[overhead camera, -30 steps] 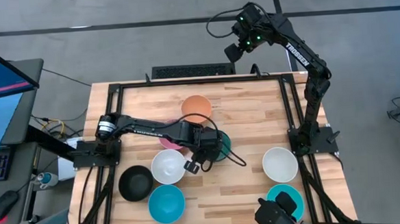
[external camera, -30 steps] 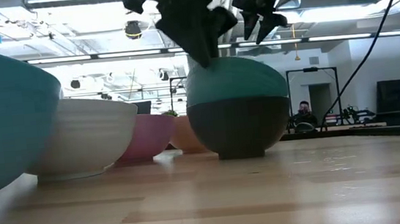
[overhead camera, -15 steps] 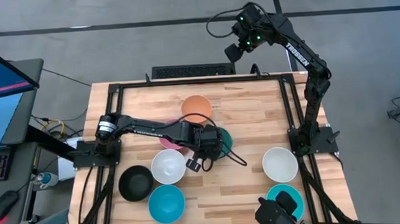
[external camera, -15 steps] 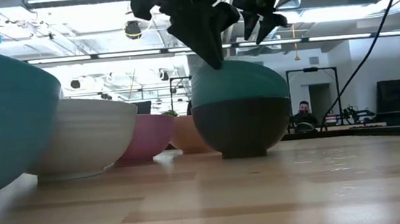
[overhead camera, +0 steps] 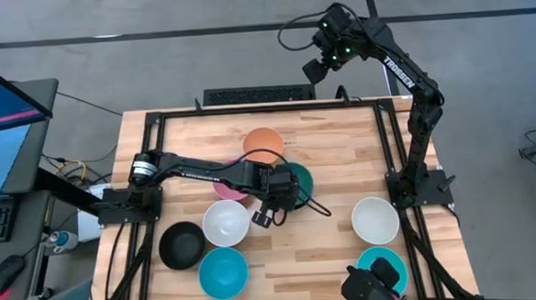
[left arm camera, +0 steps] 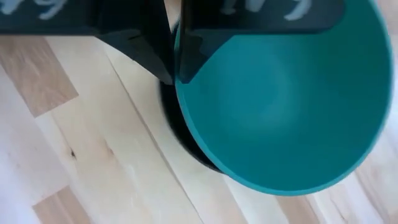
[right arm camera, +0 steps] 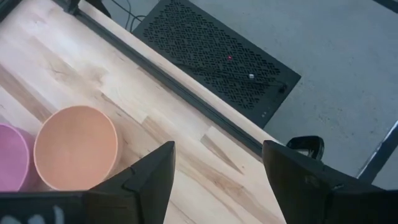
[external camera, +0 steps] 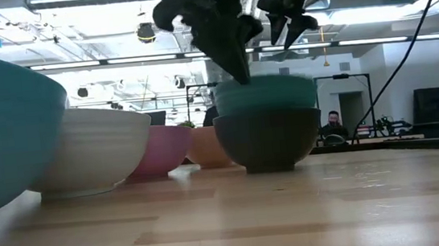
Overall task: Nest bowls inside each other
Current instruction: Stack the dark green bowl on top of the top black bowl, then stack the orange bowl on top of the dark green bowl
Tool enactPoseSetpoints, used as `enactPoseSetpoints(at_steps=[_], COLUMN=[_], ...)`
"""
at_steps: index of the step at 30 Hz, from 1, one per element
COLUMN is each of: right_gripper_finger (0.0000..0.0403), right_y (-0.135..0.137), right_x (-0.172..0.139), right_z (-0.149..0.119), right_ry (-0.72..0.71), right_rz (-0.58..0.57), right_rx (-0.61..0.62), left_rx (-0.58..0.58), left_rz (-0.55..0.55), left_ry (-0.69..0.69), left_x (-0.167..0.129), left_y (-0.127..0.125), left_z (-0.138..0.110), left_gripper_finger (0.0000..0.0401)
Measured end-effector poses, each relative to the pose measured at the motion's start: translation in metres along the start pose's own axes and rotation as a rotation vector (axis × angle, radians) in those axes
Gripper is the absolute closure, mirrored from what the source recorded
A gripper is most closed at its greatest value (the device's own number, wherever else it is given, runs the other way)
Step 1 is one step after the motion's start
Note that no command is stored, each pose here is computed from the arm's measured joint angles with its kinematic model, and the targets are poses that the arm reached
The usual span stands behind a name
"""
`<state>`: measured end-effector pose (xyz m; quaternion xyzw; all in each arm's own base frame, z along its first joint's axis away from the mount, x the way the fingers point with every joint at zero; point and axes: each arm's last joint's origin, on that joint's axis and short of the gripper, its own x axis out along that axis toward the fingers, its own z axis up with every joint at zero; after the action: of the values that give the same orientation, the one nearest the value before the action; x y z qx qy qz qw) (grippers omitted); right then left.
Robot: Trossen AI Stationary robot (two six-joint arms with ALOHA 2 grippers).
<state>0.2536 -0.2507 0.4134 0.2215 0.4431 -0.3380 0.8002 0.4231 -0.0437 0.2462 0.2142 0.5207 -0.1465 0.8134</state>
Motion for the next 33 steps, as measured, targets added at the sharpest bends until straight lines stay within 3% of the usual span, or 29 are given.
enactPoseSetpoints(at_steps=[8, 19, 26, 31, 33], right_gripper_finger=[0.0138, 0.0138, 0.0138, 0.0138, 0.0138], right_y=[-0.001, 0.000, 0.000, 0.001, 0.005], right_x=[0.000, 0.000, 0.000, 0.000, 0.000], right_z=[-0.001, -0.001, -0.001, -0.003, -0.005], right_ry=[0.005, 0.006, 0.010, 0.029, 0.044], right_rz=[-0.027, -0.025, -0.026, -0.026, -0.023], right_rx=[0.000, -0.003, -0.002, -0.004, -0.020], left_rx=[-0.032, -0.074, -0.074, -0.120, -0.169], left_rz=[0.046, 0.061, 0.075, 0.211, 0.205], left_ry=[0.012, -0.028, -0.019, 0.004, -0.017], left_x=[0.006, 0.001, 0.005, -0.017, -0.029], left_y=[-0.001, 0.000, 0.000, 0.010, 0.022], left_z=[-0.002, 0.003, 0.003, -0.001, -0.007], left_gripper_finger=[0.0389, 0.0320, 0.0337, 0.0331, 0.0324])
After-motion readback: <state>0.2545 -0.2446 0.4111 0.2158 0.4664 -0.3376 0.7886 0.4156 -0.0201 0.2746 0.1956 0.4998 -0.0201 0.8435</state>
